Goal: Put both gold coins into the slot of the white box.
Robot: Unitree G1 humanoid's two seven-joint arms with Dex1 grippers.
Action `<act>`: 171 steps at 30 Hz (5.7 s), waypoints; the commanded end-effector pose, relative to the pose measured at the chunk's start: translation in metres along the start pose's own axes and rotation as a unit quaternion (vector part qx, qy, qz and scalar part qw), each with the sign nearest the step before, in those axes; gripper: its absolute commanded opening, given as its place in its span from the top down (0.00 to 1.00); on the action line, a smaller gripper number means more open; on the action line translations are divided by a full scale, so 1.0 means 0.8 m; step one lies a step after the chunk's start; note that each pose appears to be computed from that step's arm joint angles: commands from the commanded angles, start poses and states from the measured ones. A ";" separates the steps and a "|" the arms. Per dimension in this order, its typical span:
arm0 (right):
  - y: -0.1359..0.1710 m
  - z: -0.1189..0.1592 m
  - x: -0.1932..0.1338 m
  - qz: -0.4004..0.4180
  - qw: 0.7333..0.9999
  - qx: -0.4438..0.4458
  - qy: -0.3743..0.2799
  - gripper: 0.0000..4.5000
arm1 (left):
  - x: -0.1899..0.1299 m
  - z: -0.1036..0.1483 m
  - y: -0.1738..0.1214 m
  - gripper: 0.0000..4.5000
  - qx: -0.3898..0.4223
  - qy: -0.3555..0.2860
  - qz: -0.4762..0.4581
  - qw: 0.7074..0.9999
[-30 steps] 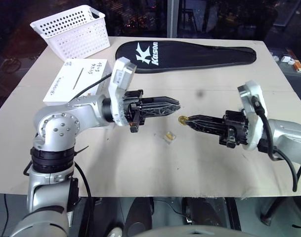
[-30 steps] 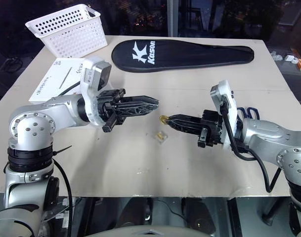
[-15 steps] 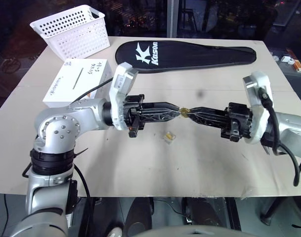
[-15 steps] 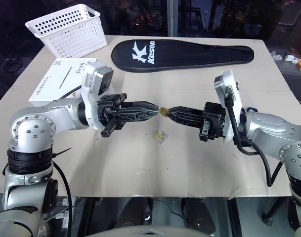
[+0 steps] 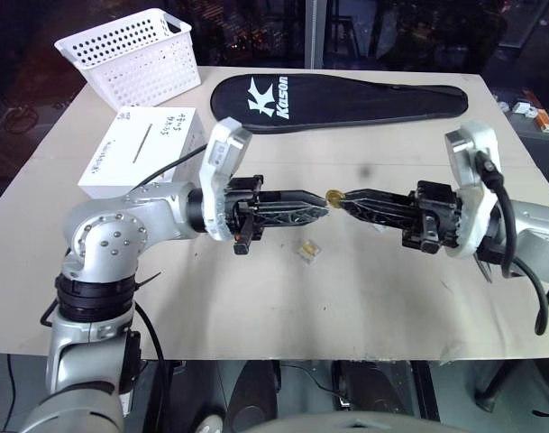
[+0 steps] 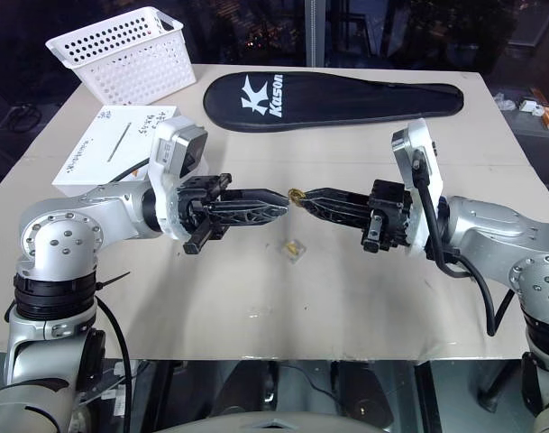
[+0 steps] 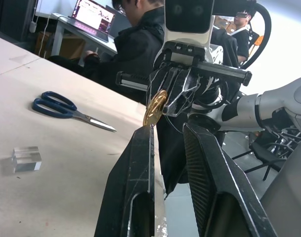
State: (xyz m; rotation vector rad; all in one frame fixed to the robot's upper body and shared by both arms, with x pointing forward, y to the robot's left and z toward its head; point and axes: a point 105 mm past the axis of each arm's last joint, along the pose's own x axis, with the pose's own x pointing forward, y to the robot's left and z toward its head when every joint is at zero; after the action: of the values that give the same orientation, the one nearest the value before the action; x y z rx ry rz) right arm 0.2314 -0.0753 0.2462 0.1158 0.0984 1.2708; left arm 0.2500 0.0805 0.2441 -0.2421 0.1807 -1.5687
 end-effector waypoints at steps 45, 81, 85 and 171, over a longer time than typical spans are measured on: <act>0.022 0.016 0.020 0.048 0.998 -0.024 -0.029 1.00 | 0.000 0.001 -0.007 1.00 0.021 -0.007 -0.017 1.000; -0.033 0.038 0.040 -0.007 0.975 -0.211 -0.063 0.01 | -0.274 0.121 0.045 1.00 -0.036 -0.047 0.582 0.811; -0.026 0.038 0.045 0.012 0.973 -0.219 -0.075 0.01 | -0.282 0.115 0.046 1.00 -0.063 -0.040 0.593 0.802; -0.068 -0.133 0.073 -0.099 0.978 -0.032 0.182 0.83 | -0.129 -0.062 -0.024 0.06 0.165 0.179 0.197 0.950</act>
State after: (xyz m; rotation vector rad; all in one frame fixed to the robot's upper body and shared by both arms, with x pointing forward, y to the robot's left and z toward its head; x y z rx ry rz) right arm 0.2843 -0.0332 0.1235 -0.1725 0.4078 1.0720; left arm 0.2206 0.1833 0.1915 0.3028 0.2593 -1.2035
